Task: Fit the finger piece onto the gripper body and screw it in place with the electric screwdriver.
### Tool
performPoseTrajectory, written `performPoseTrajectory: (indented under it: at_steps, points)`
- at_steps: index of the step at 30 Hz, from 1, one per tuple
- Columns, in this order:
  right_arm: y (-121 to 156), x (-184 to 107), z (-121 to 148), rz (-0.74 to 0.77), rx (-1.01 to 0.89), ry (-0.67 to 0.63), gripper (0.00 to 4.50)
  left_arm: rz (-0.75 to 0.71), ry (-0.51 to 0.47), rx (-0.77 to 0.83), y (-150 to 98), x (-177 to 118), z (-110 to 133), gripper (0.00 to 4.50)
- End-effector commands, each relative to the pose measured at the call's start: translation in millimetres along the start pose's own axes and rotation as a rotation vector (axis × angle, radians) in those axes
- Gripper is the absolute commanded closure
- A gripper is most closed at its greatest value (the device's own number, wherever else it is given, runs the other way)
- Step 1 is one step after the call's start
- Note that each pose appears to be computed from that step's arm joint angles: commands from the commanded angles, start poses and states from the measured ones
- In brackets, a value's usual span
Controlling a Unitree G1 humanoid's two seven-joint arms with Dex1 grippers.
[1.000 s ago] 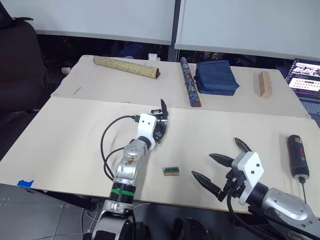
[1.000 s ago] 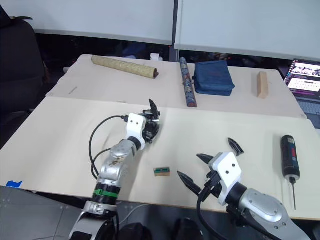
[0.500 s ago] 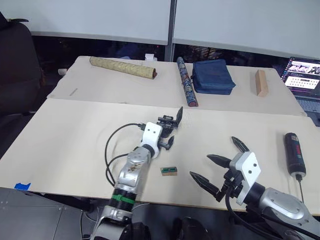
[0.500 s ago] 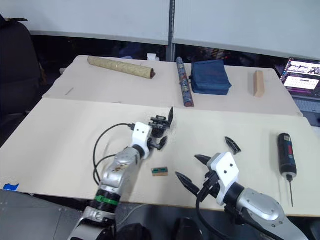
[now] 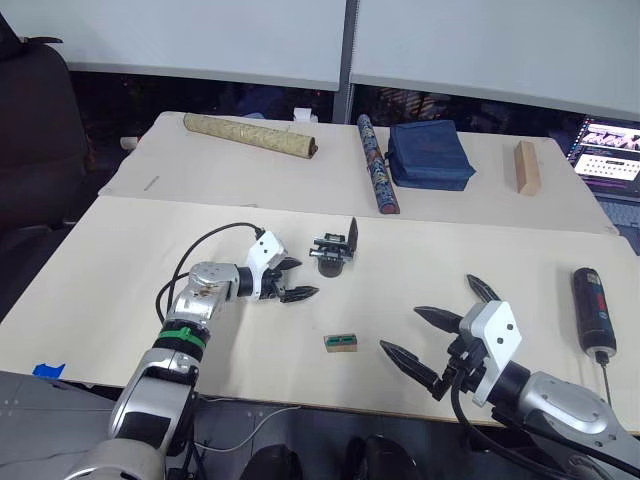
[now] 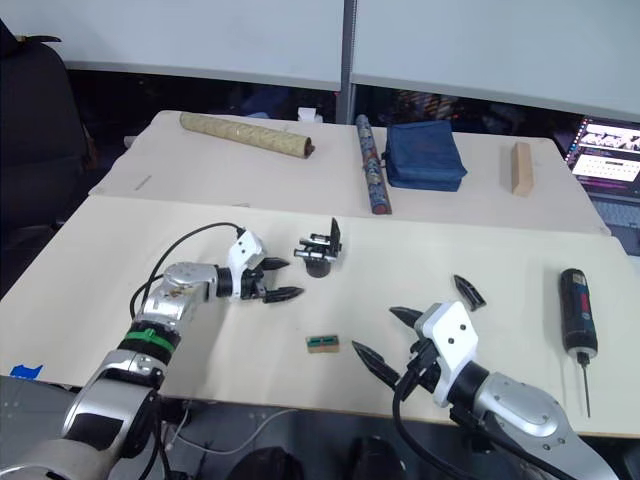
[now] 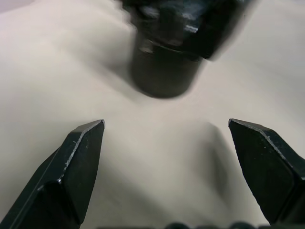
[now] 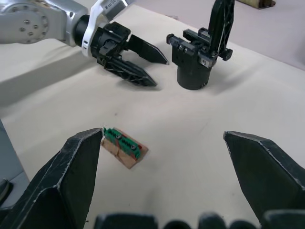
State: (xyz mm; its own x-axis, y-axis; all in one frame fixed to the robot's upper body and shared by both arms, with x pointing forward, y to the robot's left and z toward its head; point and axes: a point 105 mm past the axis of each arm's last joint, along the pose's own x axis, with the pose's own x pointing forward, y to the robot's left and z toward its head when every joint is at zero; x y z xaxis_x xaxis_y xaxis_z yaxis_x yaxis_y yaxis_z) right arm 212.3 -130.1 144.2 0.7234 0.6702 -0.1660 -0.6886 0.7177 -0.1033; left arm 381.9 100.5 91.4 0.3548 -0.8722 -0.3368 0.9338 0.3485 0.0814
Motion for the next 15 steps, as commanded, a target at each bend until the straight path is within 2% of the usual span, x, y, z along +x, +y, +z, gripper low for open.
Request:
performPoseTrajectory:
  at_steps: [1, 9, 15]
  points:
    - [-1, -3, 11, -0.012, -0.042, -0.038, 0.0, -0.071, -0.001, 0.103, 2, 8, 12, 0.11]
    - [0, -2, 15, -0.012, -0.05, -0.04, 0.0, -0.038, -0.011, 0.1, 4, 34, 23, 0.11]
    - [1, -2, 14, -0.014, -0.048, -0.039, 0.0, 0.054, -0.045, 0.058, 14, 42, 33, 0.11]
